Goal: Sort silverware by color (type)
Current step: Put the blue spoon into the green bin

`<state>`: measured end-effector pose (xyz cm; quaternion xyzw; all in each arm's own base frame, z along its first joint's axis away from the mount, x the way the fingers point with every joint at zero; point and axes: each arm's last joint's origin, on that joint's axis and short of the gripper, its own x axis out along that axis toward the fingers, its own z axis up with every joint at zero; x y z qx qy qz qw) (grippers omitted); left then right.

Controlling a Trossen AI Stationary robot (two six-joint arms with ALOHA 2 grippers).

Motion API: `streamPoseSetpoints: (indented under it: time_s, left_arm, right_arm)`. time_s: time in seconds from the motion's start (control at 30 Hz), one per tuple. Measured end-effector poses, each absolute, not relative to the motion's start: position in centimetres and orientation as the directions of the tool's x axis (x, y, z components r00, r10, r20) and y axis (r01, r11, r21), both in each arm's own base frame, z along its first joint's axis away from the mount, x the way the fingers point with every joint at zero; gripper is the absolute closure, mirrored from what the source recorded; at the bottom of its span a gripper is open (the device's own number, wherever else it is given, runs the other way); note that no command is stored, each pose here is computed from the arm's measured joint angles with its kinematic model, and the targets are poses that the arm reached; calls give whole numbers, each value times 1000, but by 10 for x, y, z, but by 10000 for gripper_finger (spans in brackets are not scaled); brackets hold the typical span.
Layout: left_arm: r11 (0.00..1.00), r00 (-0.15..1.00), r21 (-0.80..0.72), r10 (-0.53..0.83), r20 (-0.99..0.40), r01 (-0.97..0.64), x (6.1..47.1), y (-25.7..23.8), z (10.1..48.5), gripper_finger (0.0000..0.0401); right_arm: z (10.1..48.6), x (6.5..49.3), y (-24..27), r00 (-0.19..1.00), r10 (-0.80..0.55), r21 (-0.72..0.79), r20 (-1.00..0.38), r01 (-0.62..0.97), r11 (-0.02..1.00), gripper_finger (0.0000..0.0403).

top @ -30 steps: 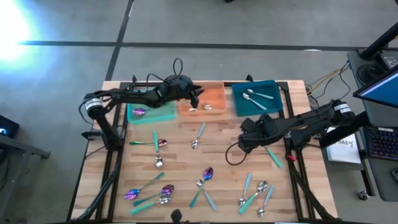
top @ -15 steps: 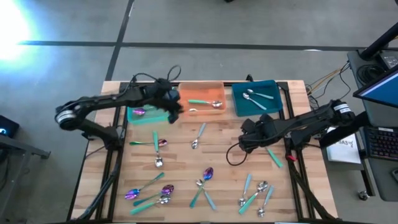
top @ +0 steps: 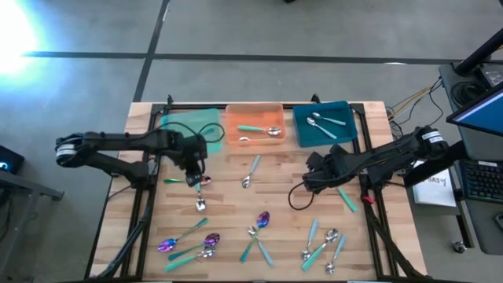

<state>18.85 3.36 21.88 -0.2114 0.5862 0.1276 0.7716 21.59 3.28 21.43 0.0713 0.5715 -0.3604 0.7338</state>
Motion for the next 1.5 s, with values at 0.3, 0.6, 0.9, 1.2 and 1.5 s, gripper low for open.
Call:
streamPoseSetpoints:
  time_s: [0.3, 0.6, 0.9, 1.2, 1.5]
  left_arm:
    - [851, 129, -101, -39, -991, -516, 164, 30, 178, 298]
    - [831, 107, -94, -42, -993, -548, 166, 29, 169, 298]
    - [803, 76, -77, -40, -996, -591, 177, 31, 153, 298]
    - [804, -18, -25, -44, -999, -594, 182, 32, 139, 298]
    - [803, 98, -18, 50, -994, -596, 193, 36, 165, 298]
  right_arm:
    - [214, 217, 33, 99, -445, -297, -890, 615, 730, 282]
    - [214, 221, 34, 137, -436, -263, -889, 627, 733, 282]
    - [214, 221, 34, 139, -436, -267, -889, 615, 742, 282]
    - [214, 221, 34, 140, -435, -271, -889, 607, 747, 286]
    - [214, 222, 34, 145, -434, -266, -889, 608, 748, 289]
